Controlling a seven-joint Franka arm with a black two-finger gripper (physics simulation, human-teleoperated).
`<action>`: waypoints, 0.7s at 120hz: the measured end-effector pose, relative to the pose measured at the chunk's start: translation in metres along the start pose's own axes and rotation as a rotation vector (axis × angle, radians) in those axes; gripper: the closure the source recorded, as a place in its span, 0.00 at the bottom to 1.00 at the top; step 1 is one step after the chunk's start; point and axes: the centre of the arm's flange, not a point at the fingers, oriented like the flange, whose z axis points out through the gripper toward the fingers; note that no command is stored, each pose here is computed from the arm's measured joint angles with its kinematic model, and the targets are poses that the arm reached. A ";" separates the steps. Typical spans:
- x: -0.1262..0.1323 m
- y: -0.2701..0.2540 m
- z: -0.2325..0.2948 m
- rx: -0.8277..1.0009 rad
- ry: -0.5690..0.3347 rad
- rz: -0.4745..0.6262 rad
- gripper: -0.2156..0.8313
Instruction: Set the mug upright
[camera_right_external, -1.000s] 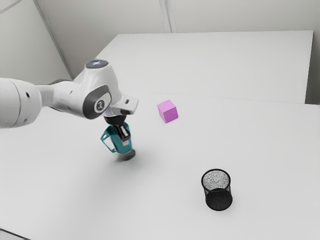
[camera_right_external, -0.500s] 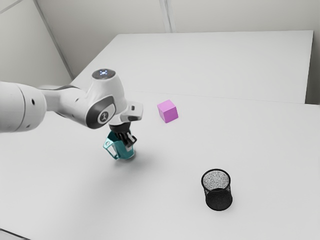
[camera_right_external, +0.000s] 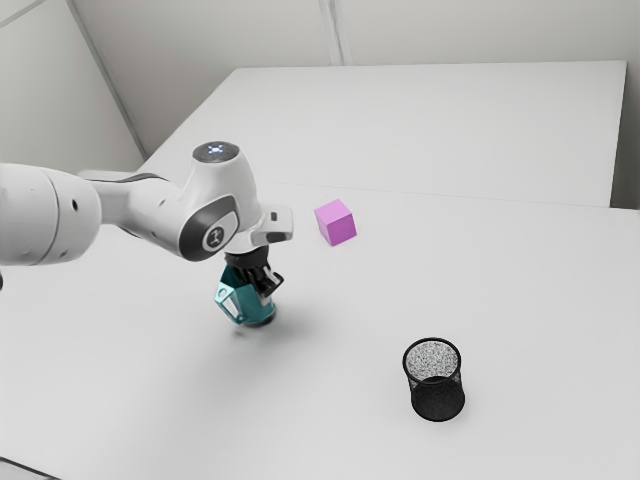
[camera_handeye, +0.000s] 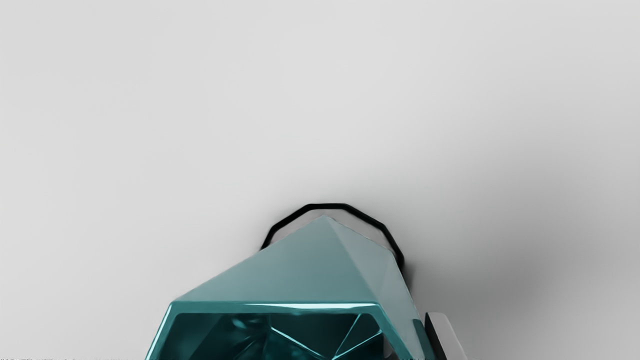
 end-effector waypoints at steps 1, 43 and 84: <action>0.000 0.000 0.000 0.000 0.000 -0.001 0.92; -0.001 0.001 -0.011 -0.009 0.014 -0.039 0.58; -0.006 0.020 -0.054 -0.005 0.048 -0.038 0.42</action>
